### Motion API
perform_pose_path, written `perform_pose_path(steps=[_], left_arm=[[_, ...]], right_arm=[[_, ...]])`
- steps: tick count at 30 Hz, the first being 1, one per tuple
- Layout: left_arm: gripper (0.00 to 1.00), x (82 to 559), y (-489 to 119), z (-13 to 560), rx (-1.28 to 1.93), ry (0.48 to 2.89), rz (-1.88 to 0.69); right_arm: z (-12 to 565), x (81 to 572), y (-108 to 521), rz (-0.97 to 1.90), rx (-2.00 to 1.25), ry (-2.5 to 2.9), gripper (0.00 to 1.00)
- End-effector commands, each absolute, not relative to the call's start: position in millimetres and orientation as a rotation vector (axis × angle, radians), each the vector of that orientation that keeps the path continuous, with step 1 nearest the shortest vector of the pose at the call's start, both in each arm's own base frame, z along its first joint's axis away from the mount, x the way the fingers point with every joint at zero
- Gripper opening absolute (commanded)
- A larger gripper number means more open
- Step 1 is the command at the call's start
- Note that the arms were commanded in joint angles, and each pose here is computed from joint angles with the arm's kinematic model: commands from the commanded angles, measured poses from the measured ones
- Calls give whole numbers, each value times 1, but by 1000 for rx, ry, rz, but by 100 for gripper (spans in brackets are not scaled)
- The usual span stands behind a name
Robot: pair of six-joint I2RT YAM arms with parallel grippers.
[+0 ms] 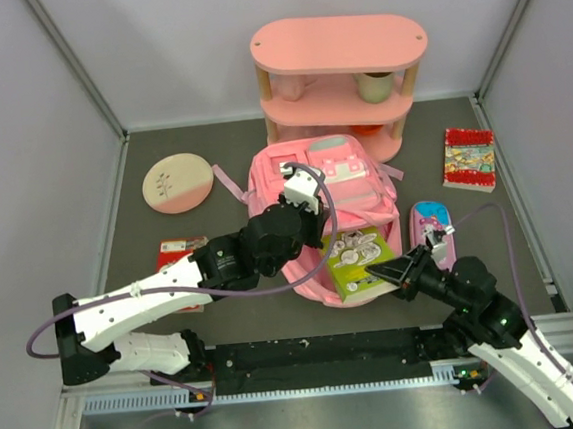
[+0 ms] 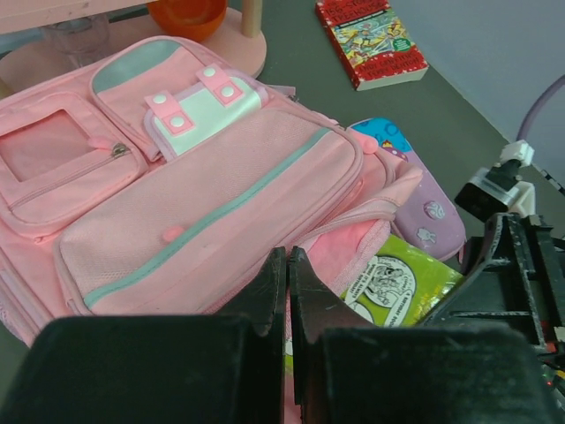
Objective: Pack the student bag
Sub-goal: Place the book in the student bag.
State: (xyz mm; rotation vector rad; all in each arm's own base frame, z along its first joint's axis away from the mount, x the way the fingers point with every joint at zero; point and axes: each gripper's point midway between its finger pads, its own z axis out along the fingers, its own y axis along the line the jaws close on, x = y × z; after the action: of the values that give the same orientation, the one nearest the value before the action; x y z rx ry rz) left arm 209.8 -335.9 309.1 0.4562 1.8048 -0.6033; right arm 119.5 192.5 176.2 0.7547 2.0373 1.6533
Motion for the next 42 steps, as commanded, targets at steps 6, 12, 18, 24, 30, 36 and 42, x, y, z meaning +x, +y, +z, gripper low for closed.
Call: perform_pose_path(steps=[6, 12, 18, 24, 30, 36, 42], left_arm=[[0, 204, -342, 359, 344, 1680, -799], [0, 200, -337, 364, 329, 1668, -823], [0, 199, -329, 376, 309, 1638, -831], [0, 200, -322, 385, 291, 1617, -821], [0, 201, -321, 384, 279, 1621, -822], [0, 201, -322, 376, 270, 1636, -829], [0, 198, -328, 366, 278, 1654, -857]], right_arm=[[272, 130, 205, 1966, 562, 1640, 0], [255, 161, 223, 1859, 593, 1715, 0], [266, 196, 235, 1745, 530, 1643, 0], [260, 229, 256, 1693, 524, 1649, 0], [202, 245, 254, 1575, 688, 1779, 9], [155, 235, 241, 1484, 811, 1890, 33], [146, 220, 232, 1481, 861, 1935, 65]])
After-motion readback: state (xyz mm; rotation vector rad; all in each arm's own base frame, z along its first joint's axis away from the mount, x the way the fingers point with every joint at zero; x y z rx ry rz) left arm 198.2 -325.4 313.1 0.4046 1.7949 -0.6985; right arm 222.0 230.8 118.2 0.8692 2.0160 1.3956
